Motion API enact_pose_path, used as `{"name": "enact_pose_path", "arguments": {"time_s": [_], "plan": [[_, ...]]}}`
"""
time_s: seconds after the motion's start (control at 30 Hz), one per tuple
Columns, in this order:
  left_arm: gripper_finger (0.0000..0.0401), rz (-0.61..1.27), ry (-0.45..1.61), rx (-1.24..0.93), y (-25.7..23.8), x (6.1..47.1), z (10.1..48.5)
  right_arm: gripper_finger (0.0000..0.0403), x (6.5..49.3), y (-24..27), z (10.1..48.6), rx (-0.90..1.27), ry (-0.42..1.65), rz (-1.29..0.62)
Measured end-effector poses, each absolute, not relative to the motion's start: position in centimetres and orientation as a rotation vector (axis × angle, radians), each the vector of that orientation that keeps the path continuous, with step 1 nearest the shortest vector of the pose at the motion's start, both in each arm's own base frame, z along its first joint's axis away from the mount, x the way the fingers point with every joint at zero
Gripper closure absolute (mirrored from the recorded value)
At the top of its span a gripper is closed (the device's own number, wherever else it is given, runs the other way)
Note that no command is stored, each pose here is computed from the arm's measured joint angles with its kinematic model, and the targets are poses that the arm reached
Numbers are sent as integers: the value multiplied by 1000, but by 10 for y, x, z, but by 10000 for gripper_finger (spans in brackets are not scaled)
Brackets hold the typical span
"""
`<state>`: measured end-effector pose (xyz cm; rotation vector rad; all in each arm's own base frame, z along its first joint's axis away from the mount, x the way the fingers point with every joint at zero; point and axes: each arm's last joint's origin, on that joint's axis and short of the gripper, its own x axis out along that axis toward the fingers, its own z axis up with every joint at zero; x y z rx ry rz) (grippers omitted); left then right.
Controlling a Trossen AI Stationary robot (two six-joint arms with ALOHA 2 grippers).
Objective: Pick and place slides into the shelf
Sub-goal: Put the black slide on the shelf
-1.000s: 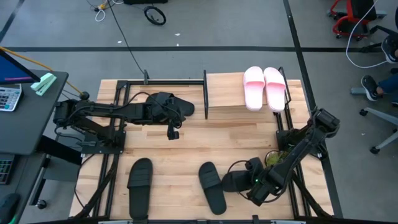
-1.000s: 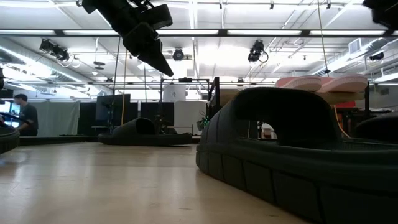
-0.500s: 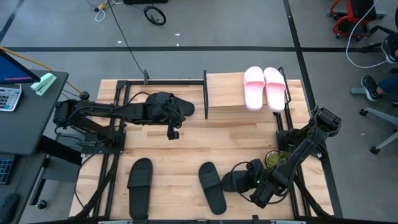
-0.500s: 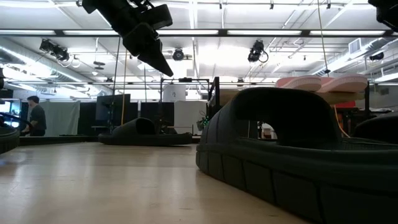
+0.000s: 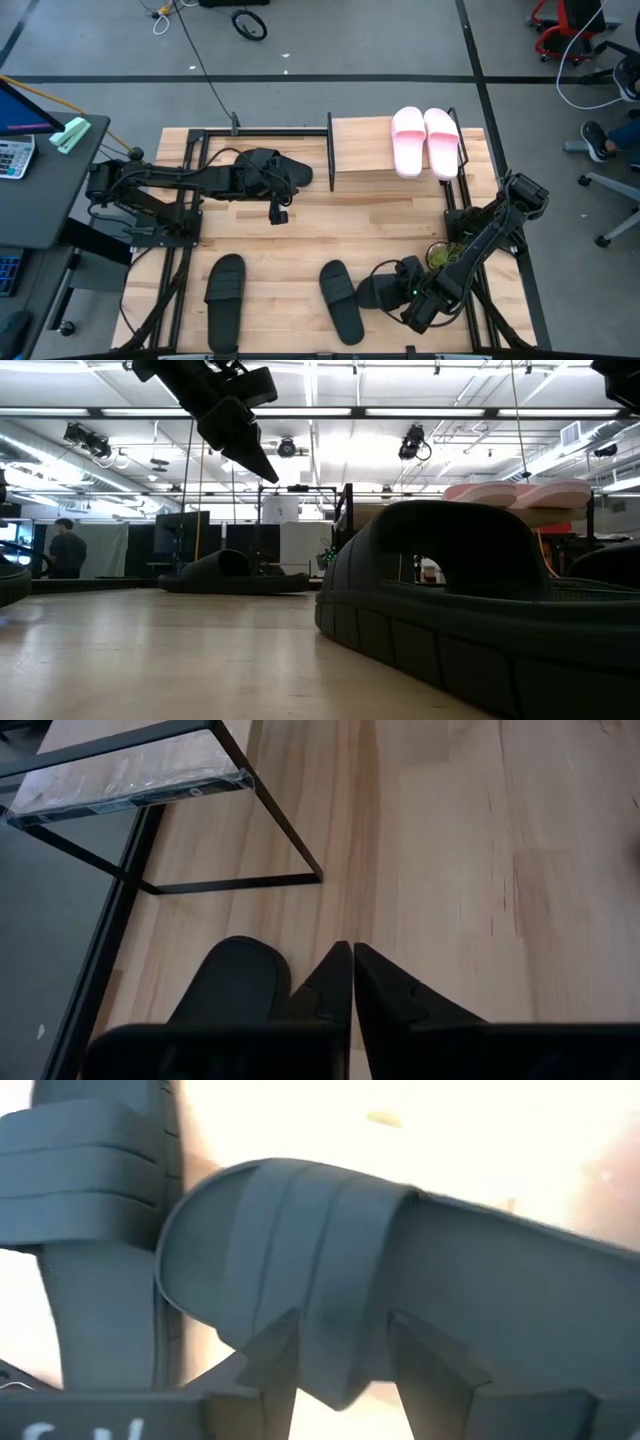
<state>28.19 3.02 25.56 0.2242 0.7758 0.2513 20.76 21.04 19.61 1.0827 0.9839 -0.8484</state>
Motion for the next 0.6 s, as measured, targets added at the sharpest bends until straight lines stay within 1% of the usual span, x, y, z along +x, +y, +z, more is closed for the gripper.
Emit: {"name": "enact_pose_path", "arguments": {"time_s": [0.17,0.37,0.5,0.6], "plan": [[383,251,776,224,30,282,256,228,210,212,195,1076,972,-820],[393,251,779,224,30,282,255,226,211,212,187,1088,947,-813],[388,250,784,225,30,281,255,227,210,210,171,1128,925,-779],[381,250,785,225,30,281,255,232,208,207,165,1116,890,-782]]}}
